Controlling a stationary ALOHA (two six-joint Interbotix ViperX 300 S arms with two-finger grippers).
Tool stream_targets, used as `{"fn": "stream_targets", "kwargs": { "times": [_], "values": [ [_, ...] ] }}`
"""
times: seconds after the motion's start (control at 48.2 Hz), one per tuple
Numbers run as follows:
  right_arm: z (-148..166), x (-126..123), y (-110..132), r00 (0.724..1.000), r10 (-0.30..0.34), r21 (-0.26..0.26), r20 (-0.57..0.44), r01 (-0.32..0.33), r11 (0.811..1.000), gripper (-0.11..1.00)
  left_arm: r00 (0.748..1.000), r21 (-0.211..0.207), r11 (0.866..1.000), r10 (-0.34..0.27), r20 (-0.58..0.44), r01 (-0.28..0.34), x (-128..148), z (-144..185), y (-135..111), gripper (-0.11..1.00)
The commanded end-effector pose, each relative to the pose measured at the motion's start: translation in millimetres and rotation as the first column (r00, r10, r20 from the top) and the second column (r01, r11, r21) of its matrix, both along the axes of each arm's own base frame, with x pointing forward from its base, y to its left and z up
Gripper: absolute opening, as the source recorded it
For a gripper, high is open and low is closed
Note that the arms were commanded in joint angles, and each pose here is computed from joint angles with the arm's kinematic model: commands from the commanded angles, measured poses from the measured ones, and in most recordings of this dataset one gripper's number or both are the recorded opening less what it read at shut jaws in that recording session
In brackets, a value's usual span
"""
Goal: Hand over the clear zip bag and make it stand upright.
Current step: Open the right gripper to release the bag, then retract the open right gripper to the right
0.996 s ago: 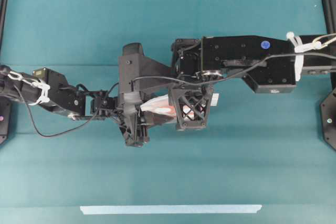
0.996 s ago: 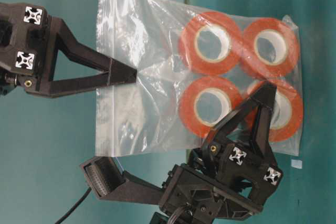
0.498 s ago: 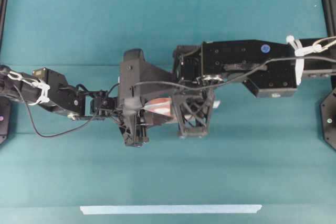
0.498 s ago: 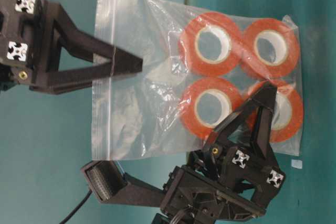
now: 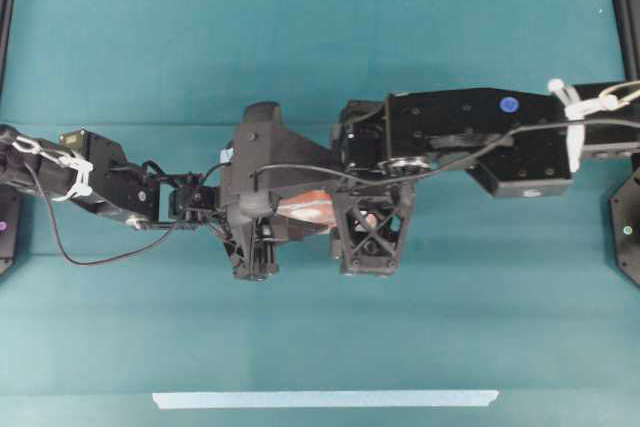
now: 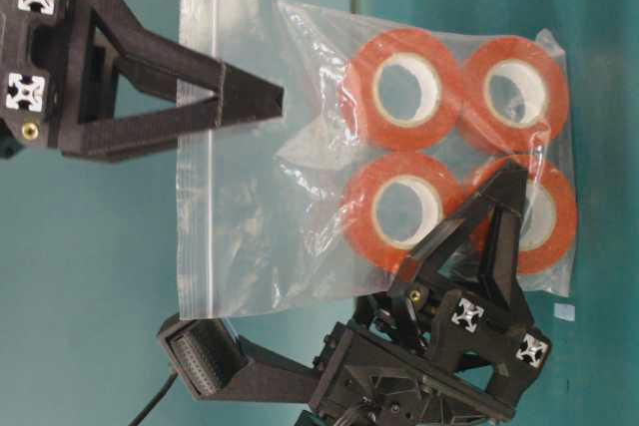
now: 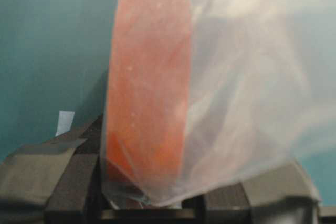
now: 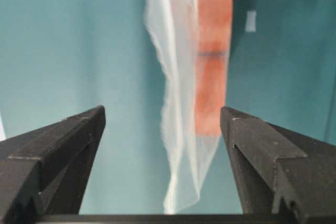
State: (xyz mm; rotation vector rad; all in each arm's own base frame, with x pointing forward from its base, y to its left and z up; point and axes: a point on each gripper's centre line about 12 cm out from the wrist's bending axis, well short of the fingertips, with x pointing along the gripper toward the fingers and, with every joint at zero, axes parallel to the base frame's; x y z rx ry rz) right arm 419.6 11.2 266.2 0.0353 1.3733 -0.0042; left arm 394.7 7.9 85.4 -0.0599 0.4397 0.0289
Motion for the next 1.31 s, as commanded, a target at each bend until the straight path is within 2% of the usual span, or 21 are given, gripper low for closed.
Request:
{"fn": "stream_targets", "kwargs": {
  "times": [0.0,0.27,0.456,0.685,0.996,1.286],
  "values": [
    [19,-9,-1,0.999,-0.018,-0.003,0.046,0.019,1.000,0.87,1.000,0.002,1.000,-0.002,0.014,0.002,1,5,0,0.27],
    [28,-39,-7,0.993,-0.089,0.012,0.078,0.089,0.996,0.87,1.000,0.002,1.000,-0.002,0.003,0.002,2,4,0,0.27],
    [39,-56,-8,0.985,-0.096,0.022,0.145,0.094,0.995,0.87,1.000,0.002,1.000,-0.002,-0.008,0.002,1,4,0,0.27],
    [34,-78,-8,0.980,-0.133,0.036,0.144,0.129,0.991,0.87,1.000,0.002,1.000,-0.002,-0.031,0.002,-1,2,0,0.27],
    [32,-87,-3,0.966,-0.125,0.050,0.228,0.117,0.992,0.86,0.999,0.002,1.000,-0.002,-0.035,0.002,-1,3,0,0.27],
    [34,-96,-2,0.931,-0.128,0.068,0.341,0.111,0.991,0.86,0.999,0.002,1.000,-0.002,-0.038,0.002,-1,4,0,0.27]
  ]
}}
